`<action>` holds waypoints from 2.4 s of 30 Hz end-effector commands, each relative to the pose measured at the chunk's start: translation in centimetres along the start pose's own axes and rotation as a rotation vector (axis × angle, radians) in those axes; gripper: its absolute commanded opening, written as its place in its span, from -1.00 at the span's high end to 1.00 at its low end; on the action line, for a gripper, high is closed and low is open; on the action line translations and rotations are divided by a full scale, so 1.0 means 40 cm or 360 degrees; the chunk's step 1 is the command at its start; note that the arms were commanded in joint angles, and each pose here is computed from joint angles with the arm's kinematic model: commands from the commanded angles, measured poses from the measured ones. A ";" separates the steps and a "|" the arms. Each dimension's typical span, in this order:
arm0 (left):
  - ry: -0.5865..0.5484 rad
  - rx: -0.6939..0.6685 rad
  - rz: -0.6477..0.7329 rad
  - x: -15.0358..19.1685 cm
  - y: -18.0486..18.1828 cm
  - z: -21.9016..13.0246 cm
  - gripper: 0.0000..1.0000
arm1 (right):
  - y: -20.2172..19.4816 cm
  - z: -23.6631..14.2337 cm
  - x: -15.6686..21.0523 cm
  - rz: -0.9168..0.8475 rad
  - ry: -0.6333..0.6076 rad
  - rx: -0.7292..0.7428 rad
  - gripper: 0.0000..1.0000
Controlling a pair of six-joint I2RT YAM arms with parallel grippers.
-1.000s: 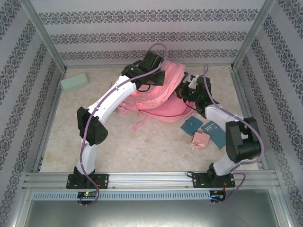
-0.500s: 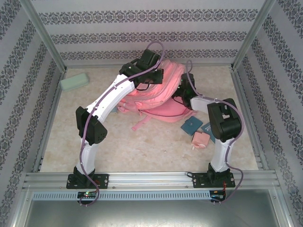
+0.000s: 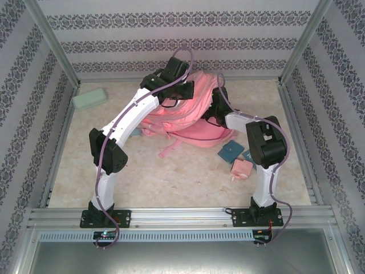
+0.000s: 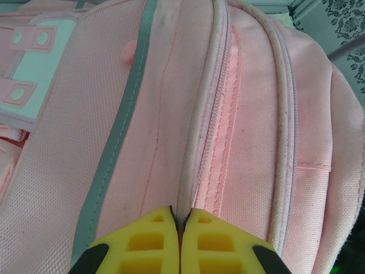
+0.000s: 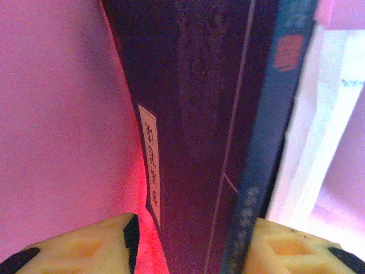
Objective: Pack books, pencil case, and school supplies into a backpack
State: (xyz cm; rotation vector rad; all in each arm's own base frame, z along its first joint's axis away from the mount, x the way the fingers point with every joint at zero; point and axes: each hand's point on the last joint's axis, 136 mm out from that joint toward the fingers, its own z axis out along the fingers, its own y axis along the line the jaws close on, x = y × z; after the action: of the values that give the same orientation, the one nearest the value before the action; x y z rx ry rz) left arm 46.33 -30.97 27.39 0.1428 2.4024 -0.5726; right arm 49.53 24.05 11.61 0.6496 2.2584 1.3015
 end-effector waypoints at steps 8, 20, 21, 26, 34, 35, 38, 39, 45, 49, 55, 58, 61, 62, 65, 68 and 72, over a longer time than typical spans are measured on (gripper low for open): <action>-0.0206 0.0146 -0.0029 -0.095 -0.045 -0.097 1.00 | 0.006 -0.061 -0.005 -0.0114 -0.0039 0.0095 0.83; -0.0164 0.0149 -0.0031 -0.072 -0.039 -0.086 1.00 | -0.011 0.002 -0.008 -0.0069 0.0064 0.0084 0.49; -0.0162 0.0139 -0.0030 -0.070 -0.034 -0.086 1.00 | -0.006 -0.011 -0.005 -0.0086 0.0056 0.0085 0.39; -0.0164 0.0136 -0.0050 -0.067 -0.012 -0.090 1.00 | 0.013 -0.096 0.011 -0.0169 0.0005 0.0105 0.06; -0.0152 0.0166 -0.0066 -0.056 0.002 -0.084 1.00 | -0.008 -0.233 0.062 -0.0219 -0.0026 0.0204 -0.01; -0.0148 0.0170 -0.0065 -0.053 0.002 -0.081 1.00 | -0.019 -0.260 0.067 -0.0213 -0.0041 0.0220 -0.01; -0.0128 0.0190 -0.0046 -0.043 0.001 -0.077 1.00 | -0.046 -0.335 0.083 -0.0238 -0.0091 0.0299 -0.01; -0.0116 0.0190 -0.0042 -0.037 0.002 -0.074 1.00 | -0.057 -0.363 0.085 -0.0256 -0.0113 0.0337 -0.01; -0.0058 0.0205 -0.0025 0.002 0.012 -0.049 1.00 | -0.181 -0.563 0.083 -0.0277 -0.0251 0.0735 -0.11; -0.0011 0.0212 -0.0018 0.034 0.018 -0.030 1.00 | -0.294 -0.692 0.075 -0.0184 -0.0374 0.0983 -0.11; 0.0093 0.0206 -0.0011 0.090 0.035 0.003 0.78 | -0.463 -0.800 0.081 0.0100 -0.0498 0.1172 -0.08; 0.0129 0.0205 -0.0012 0.110 0.038 0.009 0.65 | -0.521 -0.821 0.072 0.0241 -0.0528 0.1226 -0.11; 0.0134 0.0212 -0.0014 0.115 0.038 0.005 0.52 | -0.554 -0.834 0.046 0.0303 -0.0547 0.1266 -0.11; 0.0134 0.0214 -0.0014 0.116 0.038 0.002 0.42 | -0.559 -0.834 0.037 0.0298 -0.0543 0.1278 -0.11; 0.0130 0.0220 -0.0013 0.117 0.037 -0.008 0.04 | -0.576 -0.804 0.021 0.0306 -0.0423 0.1274 -0.11; 0.0125 0.0218 -0.0012 0.118 0.037 -0.018 -0.10 | -0.592 -0.759 0.025 0.0321 -0.0275 0.1267 -0.08; 0.0123 0.0215 -0.0007 0.118 0.038 -0.025 -0.13 | -0.589 -0.697 0.052 0.0262 -0.0094 0.1276 -0.06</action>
State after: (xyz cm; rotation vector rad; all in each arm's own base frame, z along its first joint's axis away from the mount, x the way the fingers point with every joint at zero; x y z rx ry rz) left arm 42.52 -30.15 22.83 0.2207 2.4828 -0.7471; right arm 26.48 -5.54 3.14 1.2441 2.6188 0.3115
